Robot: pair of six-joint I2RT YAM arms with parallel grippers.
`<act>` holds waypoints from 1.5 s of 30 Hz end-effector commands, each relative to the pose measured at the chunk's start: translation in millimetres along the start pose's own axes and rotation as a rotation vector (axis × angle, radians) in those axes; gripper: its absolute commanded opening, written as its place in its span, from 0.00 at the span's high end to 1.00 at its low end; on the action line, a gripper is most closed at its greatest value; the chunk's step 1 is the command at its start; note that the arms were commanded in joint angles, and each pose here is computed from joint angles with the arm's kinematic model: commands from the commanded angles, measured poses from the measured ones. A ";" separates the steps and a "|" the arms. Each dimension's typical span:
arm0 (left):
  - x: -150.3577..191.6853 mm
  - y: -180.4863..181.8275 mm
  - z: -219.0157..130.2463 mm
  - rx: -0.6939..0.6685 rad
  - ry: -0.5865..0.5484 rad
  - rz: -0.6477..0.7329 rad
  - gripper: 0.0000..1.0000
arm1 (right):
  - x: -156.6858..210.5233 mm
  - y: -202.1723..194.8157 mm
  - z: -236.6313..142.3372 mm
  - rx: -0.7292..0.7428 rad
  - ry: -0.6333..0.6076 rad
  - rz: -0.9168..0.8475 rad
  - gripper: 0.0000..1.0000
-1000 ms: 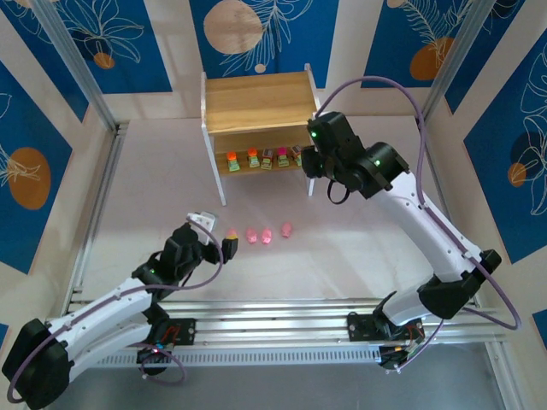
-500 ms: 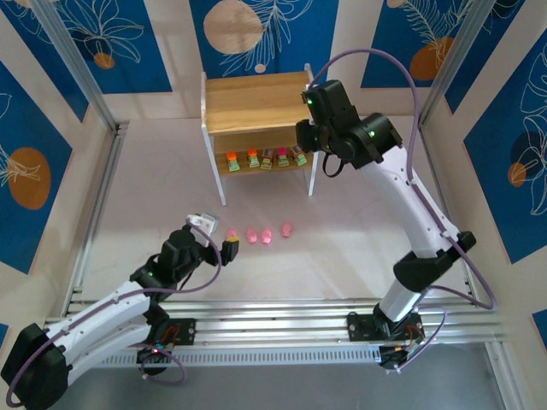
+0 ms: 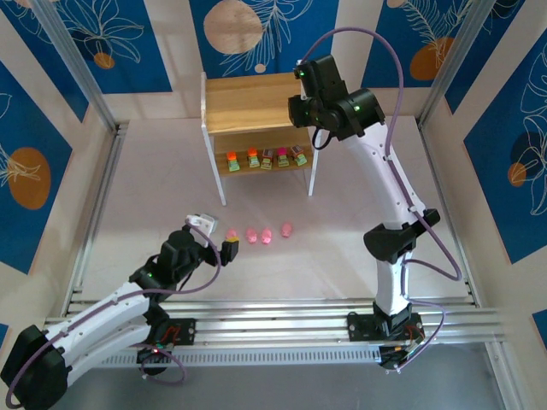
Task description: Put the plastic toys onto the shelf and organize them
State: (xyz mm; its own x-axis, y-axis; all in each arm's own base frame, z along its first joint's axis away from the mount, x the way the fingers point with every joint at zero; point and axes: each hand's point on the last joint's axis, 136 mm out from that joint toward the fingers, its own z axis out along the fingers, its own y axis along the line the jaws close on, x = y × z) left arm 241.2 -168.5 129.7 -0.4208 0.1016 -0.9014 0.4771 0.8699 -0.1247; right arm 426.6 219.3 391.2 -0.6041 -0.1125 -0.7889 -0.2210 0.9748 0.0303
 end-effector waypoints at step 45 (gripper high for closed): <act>-8.6 -3.0 -9.1 0.036 -0.077 0.012 0.00 | -12.9 -11.8 23.7 0.066 -0.031 -0.078 0.59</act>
State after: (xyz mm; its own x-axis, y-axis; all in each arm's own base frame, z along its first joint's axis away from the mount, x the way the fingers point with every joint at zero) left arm 234.3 -167.2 138.5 -0.3781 0.0766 -0.9226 0.5005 0.8553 -0.1341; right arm 455.3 219.0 375.8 -0.5951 -0.1572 -0.7882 -0.2221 0.9747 -0.0268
